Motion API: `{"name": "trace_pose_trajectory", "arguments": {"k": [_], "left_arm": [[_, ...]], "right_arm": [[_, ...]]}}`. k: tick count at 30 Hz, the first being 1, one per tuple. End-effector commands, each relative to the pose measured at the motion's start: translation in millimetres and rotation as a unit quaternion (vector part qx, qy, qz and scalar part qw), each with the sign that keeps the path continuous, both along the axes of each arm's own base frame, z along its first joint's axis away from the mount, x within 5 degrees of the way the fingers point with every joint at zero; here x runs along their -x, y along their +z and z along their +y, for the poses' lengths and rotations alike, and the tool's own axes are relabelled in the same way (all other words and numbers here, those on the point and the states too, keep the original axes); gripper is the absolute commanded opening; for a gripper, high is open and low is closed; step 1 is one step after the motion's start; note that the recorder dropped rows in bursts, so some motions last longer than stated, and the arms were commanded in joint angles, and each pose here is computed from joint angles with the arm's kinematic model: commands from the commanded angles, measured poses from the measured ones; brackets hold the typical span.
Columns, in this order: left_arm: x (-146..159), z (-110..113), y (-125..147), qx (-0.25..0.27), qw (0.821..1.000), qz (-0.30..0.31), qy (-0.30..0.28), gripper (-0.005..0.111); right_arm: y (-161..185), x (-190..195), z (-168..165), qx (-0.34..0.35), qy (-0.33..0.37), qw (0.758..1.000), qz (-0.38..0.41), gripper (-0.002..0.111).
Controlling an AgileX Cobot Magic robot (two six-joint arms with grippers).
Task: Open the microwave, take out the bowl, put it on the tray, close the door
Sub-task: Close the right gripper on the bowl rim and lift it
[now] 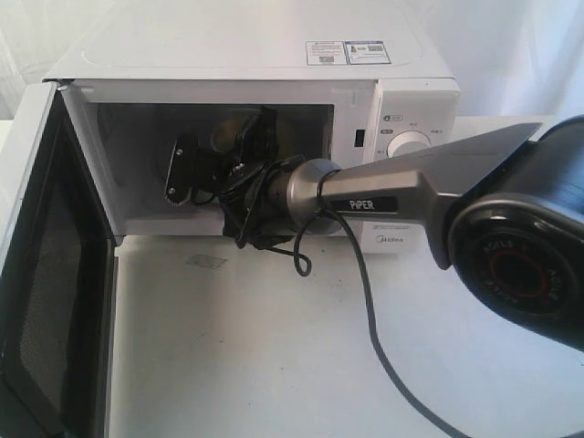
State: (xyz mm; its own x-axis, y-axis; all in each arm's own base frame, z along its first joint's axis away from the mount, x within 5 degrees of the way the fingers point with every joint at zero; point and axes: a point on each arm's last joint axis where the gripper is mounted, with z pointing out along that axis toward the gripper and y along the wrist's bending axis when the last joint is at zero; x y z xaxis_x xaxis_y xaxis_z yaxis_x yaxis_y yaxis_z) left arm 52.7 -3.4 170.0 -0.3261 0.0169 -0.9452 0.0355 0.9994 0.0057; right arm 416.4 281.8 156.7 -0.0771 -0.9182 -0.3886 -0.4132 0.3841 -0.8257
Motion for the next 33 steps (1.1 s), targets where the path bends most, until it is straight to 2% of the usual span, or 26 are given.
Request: {"name": "trace_pose_trajectory", "arguments": {"k": [1, 5, 7, 11, 17, 22, 25, 30, 33], "left_arm": [[0.1, -0.5, -0.9, 0.004, 1.0, -0.002, -0.003, 0.0], [0.1, -0.5, -0.9, 0.004, 1.0, -0.002, -0.003, 0.0], [0.1, -0.5, -0.9, 0.004, 1.0, -0.002, -0.003, 0.0], [0.1, -0.5, -0.9, 0.004, 1.0, -0.002, -0.003, 0.0], [0.1, -0.5, -0.9, 0.004, 1.0, -0.002, -0.003, 0.0], [0.1, -0.5, -0.9, 0.004, 1.0, -0.002, -0.003, 0.0], [0.1, -0.5, -0.9, 0.004, 1.0, -0.002, -0.003, 0.0], [0.1, -0.5, -0.9, 0.004, 1.0, -0.002, -0.003, 0.0], [0.1, -0.5, -0.9, 0.004, 1.0, -0.002, -0.003, 0.0]], "right_arm": [[2.5, -3.1, -2.6, 0.001, -0.002, 1.0, -0.004, 0.025], [2.2, -2.9, -2.0, -0.001, 0.001, 1.0, -0.002, 0.004], [2.2, -2.9, -2.1, -0.001, 0.0, 1.0, -0.003, 0.0], [9.4, 2.0, 3.1, -0.001, -0.002, 1.0, -0.014, 0.0], [22.3, 24.4, 21.5, -0.068, -0.029, 0.997, 0.019, 0.0], [40.5, 49.6, 36.4, -0.097, -0.062, 0.993, 0.021, 0.0], [43.5, 67.7, 43.3, -0.123, -0.089, 0.986, 0.068, 0.0], [46.0, 92.6, 44.5, -0.115, -0.119, 0.972, 0.166, 0.0], [51.8, 111.3, 41.6, -0.126, -0.124, 0.965, 0.196, 0.0]]}}
